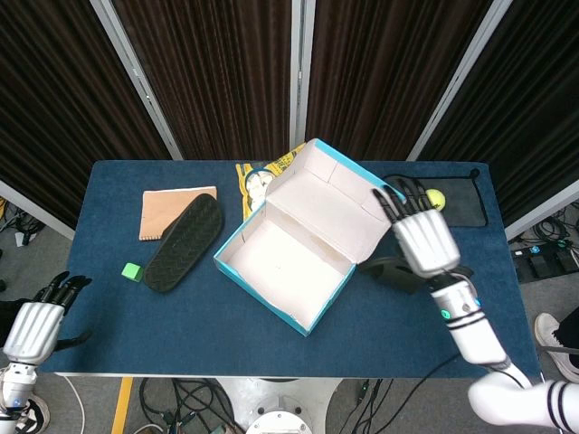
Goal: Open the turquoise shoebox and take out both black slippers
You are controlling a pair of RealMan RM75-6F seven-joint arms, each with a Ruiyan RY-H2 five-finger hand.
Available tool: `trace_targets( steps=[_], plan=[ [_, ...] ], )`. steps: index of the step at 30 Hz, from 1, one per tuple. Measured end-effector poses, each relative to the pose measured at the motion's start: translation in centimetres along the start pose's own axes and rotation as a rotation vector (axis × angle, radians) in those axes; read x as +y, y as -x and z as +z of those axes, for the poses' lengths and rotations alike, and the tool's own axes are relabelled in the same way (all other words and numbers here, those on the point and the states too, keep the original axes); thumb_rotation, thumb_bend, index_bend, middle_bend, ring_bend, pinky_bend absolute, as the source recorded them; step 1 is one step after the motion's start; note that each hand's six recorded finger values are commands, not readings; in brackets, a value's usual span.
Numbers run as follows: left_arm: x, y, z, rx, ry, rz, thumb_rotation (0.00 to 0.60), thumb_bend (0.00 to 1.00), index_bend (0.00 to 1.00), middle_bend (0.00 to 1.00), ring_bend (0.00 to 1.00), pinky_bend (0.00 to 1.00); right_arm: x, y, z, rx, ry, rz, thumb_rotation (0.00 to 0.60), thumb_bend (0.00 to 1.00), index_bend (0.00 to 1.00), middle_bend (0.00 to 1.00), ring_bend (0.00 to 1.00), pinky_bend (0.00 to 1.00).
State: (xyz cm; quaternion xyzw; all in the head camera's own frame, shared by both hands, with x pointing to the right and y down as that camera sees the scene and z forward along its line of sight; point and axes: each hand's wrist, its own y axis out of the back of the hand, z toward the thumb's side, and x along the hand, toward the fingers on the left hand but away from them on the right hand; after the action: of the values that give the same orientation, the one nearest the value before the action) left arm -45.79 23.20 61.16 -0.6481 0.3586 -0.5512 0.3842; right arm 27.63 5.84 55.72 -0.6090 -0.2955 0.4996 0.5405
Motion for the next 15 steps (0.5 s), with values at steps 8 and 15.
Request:
trace_targets(
  steps=[8, 15],
  plan=[
    [-0.2, -0.2, 1.1, -0.017, 0.004, 0.006, 0.6, 0.01, 0.16, 0.16, 0.08, 0.29, -1.6, -8.5, -4.9, -0.131, -0.005, 0.01, 0.6, 0.07, 0.0, 0.09, 0.0, 0.0],
    [0.0, -0.5, 1.7, -0.025, -0.002, 0.02, 0.6, 0.01, 0.16, 0.16, 0.08, 0.29, -4.6, -15.1, -6.9, -0.202, 0.046, 0.069, 0.6, 0.07, 0.0, 0.08, 0.0, 0.0]
  ],
)
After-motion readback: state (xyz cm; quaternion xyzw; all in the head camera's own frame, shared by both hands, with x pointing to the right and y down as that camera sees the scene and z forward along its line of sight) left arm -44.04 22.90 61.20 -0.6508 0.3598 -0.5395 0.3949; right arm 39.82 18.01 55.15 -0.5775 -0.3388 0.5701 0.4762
